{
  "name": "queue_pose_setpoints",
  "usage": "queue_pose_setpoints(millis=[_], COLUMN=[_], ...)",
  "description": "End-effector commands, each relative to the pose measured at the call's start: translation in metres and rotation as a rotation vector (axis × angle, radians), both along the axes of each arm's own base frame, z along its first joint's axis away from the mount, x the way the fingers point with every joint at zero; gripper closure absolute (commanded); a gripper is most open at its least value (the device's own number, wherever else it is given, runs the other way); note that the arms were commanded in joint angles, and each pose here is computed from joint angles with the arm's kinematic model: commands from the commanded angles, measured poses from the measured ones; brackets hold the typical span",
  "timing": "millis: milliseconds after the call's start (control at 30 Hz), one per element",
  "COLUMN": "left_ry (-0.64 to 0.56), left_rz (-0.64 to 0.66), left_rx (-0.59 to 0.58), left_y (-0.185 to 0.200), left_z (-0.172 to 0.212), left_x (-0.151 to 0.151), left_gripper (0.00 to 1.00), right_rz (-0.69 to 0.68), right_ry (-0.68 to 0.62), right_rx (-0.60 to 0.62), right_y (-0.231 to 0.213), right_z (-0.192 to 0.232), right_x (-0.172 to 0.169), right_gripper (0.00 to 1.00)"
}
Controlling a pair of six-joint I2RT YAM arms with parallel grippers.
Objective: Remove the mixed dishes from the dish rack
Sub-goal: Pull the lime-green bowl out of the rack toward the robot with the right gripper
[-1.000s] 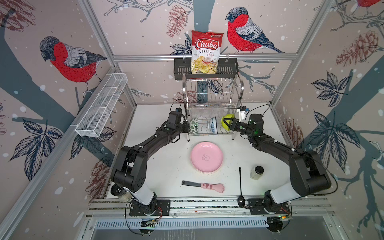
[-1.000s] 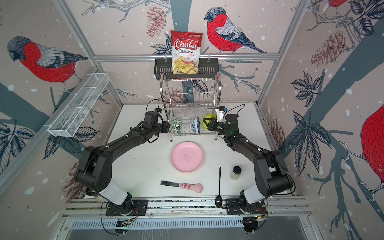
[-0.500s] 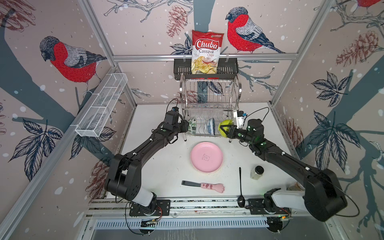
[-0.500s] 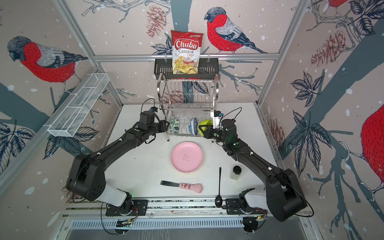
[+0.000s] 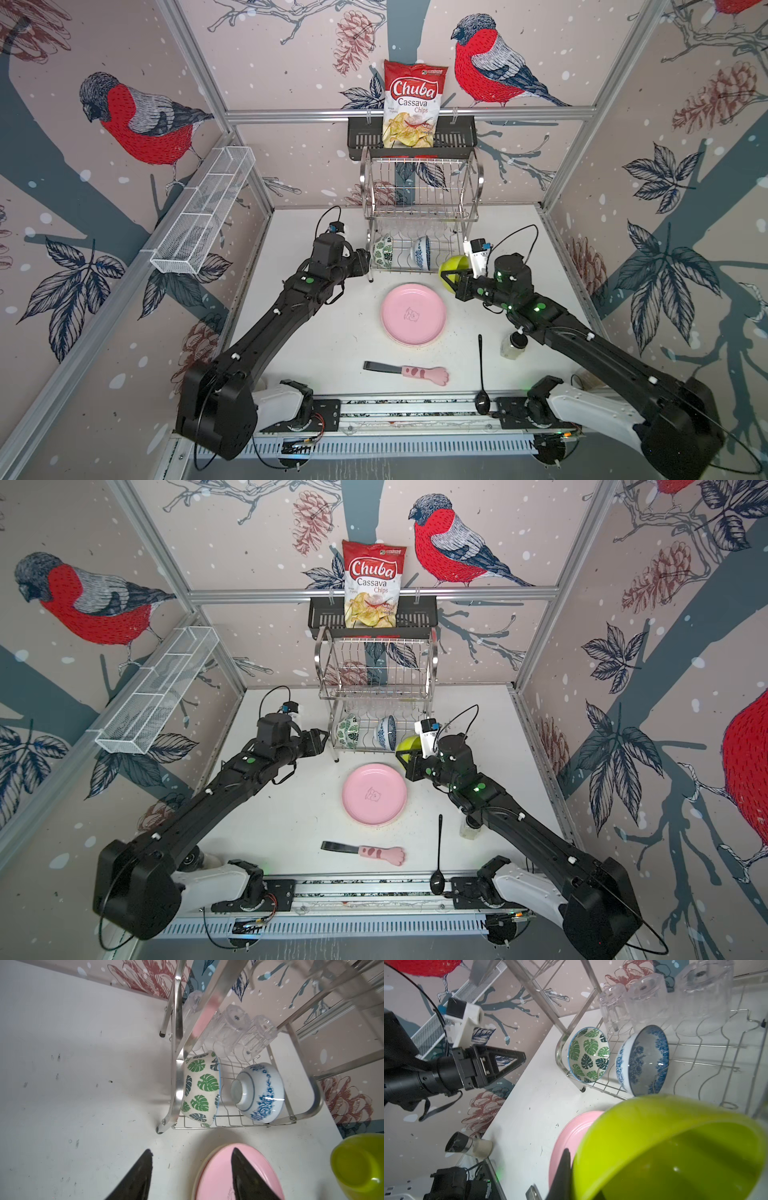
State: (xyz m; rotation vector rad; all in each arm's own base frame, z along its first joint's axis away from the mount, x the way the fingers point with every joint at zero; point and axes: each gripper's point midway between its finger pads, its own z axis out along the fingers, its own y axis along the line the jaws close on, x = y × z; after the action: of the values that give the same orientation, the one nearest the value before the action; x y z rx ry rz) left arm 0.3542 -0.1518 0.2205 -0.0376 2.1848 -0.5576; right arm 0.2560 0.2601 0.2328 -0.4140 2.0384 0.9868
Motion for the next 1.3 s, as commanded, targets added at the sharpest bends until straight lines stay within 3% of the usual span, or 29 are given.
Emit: queue_pose_setpoints(millis=[0,333,500,767,1033,1267], left_ry=[0.024,0.147,0.203,0.316,0.392,0.483], left_rz=[-0.039,-0.256,-0.437,-0.55,-0.607,-0.595], left_rx=[0.006,0.029,0.006,-0.007,0.009,0.112], left_y=[0.0,-0.028,-0.065,-0.073,-0.07,-0.063], left_z=[0.007,0.017,0.019,0.004,-0.011,-0.043], left_x=[-0.016,-0.052,-0.077,-0.101,-0.129,-0.148], left_gripper=[0.29,0.04,0.04,0.04,0.04,0.05], right_rz=[0.026,0.248,0.356,0.481,0.539,0.532], right_ry=[-0.036,-0.12,-0.186,-0.284,-0.324,-0.332], right_rx=[-0.128,-0.508,-0.701,-0.913,-0.984,-0.99], right_y=[0.006,0.073,0.102,0.132,0.14,0.137], right_z=[-0.01,-0.036,-0.051,-0.075,-0.083,-0.076], right_x=[-0.012,-0.086,-0.113,-0.145,-0.151,-0.139], right_gripper=[0.95,0.97,0.98,1.0,1.0,1.0])
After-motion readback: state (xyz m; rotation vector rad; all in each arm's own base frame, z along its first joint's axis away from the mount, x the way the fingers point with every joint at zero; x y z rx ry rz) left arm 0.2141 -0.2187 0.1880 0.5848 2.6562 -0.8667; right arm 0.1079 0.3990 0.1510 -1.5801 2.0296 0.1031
